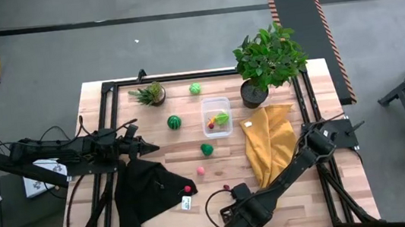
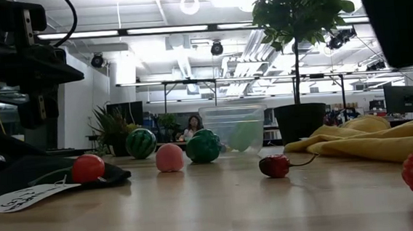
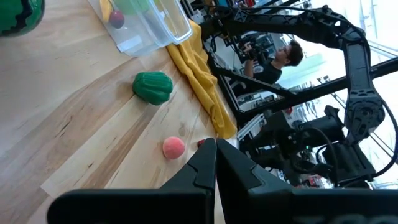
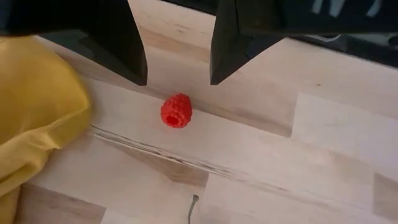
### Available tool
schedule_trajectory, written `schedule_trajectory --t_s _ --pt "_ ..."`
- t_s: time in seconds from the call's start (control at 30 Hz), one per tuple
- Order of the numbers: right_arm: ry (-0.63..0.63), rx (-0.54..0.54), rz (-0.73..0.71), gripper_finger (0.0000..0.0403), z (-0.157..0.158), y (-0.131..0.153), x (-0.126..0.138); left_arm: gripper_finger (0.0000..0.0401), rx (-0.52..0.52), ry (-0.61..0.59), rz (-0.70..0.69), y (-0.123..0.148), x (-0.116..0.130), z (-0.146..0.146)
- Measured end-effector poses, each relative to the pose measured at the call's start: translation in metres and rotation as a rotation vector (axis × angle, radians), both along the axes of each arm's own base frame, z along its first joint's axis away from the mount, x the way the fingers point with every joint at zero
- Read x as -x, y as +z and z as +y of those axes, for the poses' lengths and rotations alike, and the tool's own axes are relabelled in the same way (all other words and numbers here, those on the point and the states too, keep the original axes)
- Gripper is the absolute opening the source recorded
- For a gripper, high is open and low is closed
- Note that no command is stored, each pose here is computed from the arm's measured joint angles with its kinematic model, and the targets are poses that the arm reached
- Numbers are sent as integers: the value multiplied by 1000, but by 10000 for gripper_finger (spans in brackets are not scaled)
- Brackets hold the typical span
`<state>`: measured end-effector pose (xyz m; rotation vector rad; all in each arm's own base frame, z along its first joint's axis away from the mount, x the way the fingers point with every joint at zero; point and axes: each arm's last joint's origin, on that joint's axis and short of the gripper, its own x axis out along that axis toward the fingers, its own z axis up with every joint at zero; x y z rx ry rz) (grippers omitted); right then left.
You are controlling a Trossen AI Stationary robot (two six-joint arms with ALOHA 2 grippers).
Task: Pick and placing Produce into tupperware
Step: Put the raspberry into the transparent bin
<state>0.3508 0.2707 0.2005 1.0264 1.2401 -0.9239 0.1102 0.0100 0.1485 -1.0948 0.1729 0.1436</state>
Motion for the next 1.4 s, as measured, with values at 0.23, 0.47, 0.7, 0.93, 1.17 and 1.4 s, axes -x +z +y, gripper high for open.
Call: schedule_trajectory --t_s 0.23,0.47,0.7,0.93,1.17,1.4 --pt "-60 4 13 167 1 -7 -1 1 0 0 0 0 0 0" --pt "-96 10 20 167 2 -13 -3 1 0 0 0 0 0 0" --pt "-111 11 25 167 5 -29 -7 1 0 0 1 0 0 0" --pt "-140 30 39 167 3 -33 -8 1 0 0 0 0 0 0" --pt "-173 57 28 167 -2 -33 -10 1 0 0 0 0 0 0" --pt "-195 60 27 167 -4 -33 -11 1 0 0 0 0 0 0"
